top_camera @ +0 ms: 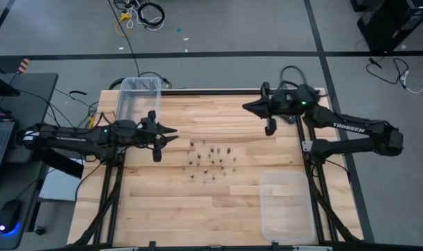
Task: Sort batteries
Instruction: Put the black and copper battery into the top transparent bin
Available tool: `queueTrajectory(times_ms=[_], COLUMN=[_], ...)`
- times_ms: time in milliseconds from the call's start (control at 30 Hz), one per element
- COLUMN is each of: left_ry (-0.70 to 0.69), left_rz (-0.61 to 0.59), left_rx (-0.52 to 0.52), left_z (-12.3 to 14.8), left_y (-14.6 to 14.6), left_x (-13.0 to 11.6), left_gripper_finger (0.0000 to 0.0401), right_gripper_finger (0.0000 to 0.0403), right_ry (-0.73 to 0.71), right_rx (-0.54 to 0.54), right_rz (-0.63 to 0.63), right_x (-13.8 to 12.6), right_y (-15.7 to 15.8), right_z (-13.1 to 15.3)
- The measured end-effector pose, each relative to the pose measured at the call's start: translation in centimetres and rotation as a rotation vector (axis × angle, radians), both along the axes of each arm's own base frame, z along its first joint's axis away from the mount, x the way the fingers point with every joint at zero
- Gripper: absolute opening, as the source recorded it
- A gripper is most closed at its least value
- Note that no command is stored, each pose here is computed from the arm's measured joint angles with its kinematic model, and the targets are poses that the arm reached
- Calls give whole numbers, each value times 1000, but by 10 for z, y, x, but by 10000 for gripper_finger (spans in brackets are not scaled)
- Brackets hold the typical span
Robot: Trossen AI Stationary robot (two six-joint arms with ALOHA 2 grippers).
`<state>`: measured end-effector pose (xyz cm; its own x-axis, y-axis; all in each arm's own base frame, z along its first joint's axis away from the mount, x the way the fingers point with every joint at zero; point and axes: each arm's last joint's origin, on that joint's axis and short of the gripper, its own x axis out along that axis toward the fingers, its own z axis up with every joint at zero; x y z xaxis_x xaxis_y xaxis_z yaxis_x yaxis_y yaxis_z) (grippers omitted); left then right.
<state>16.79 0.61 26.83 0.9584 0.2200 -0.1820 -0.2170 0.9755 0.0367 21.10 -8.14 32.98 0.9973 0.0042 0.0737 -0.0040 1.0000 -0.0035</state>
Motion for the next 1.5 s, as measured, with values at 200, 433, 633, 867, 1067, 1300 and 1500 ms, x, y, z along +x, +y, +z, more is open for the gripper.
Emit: queueTrajectory(times_ms=[200, 433, 633, 867, 1067, 1300, 1500], left_ry=[-53, -65, -89, -120, -154, -165, -157], left_rz=[17, 25, 42, 43, 50, 78, 57], left_rx=[1, -48, -47, -22, -20, -13, -17], left_z=[5, 5, 7, 11, 14, 15, 14], left_y=[0, 0, 1, 1, 1, 2, 2], left_x=[1, 1, 1, 1, 1, 1, 1], left_gripper_finger=[106, 106, 106, 106, 106, 106, 106], right_gripper_finger=[1, 1, 1, 1, 1, 1, 1], right_ry=[250, 439, 528, 524, 486, 412, 462], right_rx=[-4, 7, 12, -25, -4, -22, -73], right_rz=[-87, -47, -130, -217, -221, -188, -171], right_x=[23, 35, 49, 68, 75, 81, 79], right_y=[0, 4, 14, 25, 24, 25, 26], right_z=[1, -9, -24, -33, -34, -30, -34])
